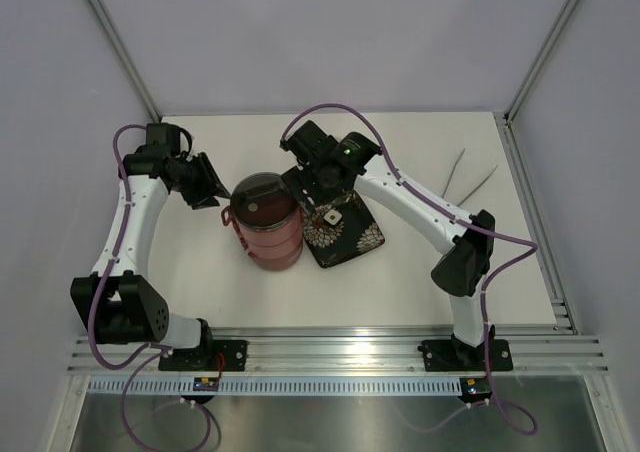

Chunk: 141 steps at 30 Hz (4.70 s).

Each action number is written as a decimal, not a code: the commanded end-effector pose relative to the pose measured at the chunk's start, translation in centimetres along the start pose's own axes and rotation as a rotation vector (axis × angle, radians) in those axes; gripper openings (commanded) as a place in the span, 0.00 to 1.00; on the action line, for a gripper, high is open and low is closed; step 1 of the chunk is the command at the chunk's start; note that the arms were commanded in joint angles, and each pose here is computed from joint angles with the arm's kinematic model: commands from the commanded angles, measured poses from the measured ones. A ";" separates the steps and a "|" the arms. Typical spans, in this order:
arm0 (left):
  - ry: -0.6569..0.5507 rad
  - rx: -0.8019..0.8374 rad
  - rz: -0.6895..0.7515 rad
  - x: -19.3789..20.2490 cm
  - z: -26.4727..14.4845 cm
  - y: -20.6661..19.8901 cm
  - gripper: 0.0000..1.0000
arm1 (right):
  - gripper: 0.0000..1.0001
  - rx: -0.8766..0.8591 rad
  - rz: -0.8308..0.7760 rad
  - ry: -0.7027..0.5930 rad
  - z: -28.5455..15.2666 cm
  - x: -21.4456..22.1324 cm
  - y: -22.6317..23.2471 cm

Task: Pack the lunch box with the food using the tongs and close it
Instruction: Close the box lid on the packing box, then close the fastener on the packing box.

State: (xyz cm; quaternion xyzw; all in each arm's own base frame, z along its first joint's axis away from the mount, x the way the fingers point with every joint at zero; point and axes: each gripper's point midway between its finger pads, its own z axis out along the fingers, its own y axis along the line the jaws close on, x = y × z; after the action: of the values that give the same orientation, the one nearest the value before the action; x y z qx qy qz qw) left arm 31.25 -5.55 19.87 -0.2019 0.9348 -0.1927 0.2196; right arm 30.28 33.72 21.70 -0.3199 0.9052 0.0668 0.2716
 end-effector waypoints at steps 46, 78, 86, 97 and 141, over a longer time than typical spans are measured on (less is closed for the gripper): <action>-0.108 -0.048 -0.038 3.2 -2.4 -1.2 0.00 | 0.73 -0.083 0.152 -0.045 -0.4 -3.7 -0.9; -0.152 -0.184 -0.023 3.0 -3.1 1.6 0.00 | 0.71 -0.002 0.272 -0.035 -0.4 -1.7 -5.0; -0.098 -0.041 -0.005 4.6 -1.0 -2.6 0.00 | 0.71 -0.171 0.160 -0.063 -1.1 -3.5 2.1; -0.147 -0.135 0.054 3.5 -2.1 -1.7 0.00 | 0.70 -0.093 0.200 -0.084 -1.6 -3.0 -0.3; -0.104 0.007 -0.165 5.8 1.1 1.2 0.00 | 0.73 -0.352 0.392 -0.304 1.1 -0.3 -1.0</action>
State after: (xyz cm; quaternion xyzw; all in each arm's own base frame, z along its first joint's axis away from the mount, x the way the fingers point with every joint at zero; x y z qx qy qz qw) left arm 25.19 -7.13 14.70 -0.2887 0.9148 -0.1764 0.2206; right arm 31.38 31.96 18.26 -0.1543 0.9014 0.2801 0.2918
